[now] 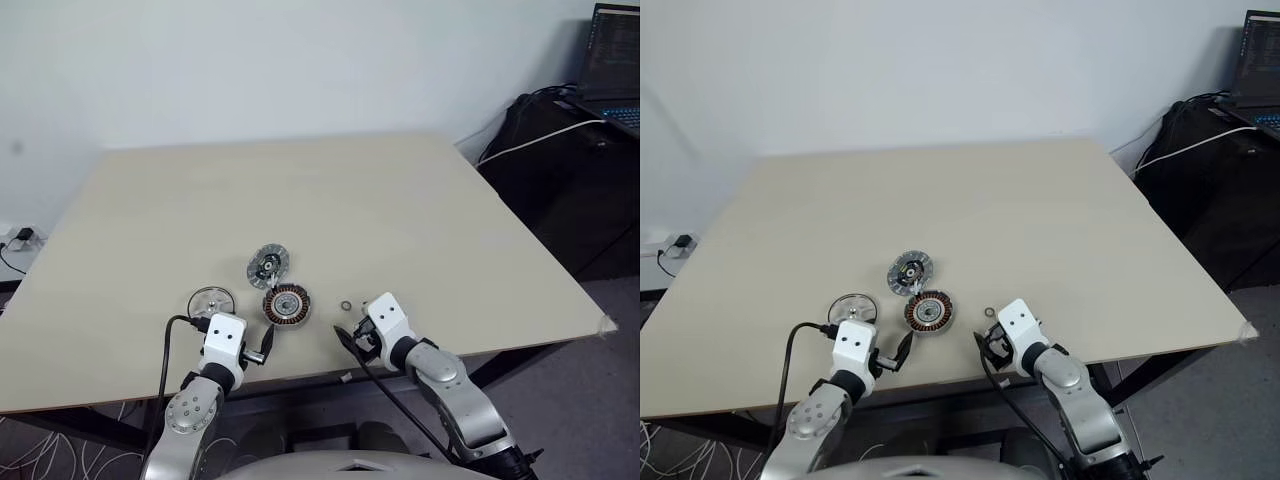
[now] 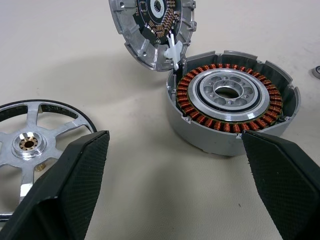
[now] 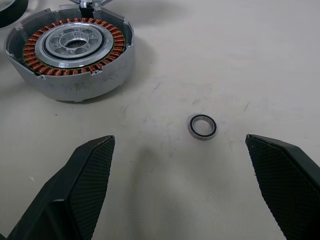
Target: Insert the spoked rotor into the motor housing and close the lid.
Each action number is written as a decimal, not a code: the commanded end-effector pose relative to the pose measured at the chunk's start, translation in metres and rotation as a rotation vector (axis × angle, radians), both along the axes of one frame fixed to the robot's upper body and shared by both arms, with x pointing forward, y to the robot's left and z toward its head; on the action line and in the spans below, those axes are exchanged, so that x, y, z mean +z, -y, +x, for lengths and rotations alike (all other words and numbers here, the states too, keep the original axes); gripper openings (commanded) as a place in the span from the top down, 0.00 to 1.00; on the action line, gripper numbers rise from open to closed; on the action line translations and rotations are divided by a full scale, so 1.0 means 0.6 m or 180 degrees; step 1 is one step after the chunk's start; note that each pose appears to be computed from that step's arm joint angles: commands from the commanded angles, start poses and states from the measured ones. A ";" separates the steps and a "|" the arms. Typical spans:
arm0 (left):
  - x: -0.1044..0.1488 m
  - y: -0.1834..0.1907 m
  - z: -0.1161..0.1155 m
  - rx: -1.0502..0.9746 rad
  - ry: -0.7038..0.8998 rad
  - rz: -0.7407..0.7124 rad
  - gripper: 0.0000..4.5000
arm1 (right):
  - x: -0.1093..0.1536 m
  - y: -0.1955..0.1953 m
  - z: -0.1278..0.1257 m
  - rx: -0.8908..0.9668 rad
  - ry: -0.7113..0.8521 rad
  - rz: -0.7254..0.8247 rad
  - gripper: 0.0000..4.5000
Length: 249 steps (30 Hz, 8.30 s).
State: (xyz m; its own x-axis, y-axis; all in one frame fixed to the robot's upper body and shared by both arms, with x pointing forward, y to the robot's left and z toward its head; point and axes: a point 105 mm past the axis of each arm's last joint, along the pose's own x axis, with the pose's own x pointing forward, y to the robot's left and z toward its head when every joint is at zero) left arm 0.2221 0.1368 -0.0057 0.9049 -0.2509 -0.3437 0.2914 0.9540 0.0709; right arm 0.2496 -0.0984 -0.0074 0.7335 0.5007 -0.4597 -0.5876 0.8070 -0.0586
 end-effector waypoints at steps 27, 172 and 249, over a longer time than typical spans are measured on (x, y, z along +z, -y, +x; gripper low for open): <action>0.028 0.010 0.012 -0.0070 0.0255 0.0004 0.01 | -0.003 -0.015 0.067 -0.0117 0.0110 -0.0008 0.00; 0.009 -0.001 -0.032 -0.0079 -0.0026 -0.0141 0.00 | 0.046 -0.196 0.085 0.1051 -0.0058 0.0101 1.00; 0.002 0.000 -0.049 0.0040 -0.0130 -0.0189 0.00 | 0.008 -0.227 0.051 0.1467 -0.0095 0.0025 1.00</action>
State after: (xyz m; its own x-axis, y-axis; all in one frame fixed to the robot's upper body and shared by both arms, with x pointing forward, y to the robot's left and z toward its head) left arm 0.1850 0.1398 -0.0211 0.8684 -0.2583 -0.4232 0.2835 0.9590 -0.0034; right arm 0.2823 0.0329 -0.0066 0.4292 0.7597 -0.4884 -0.8768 0.4803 -0.0235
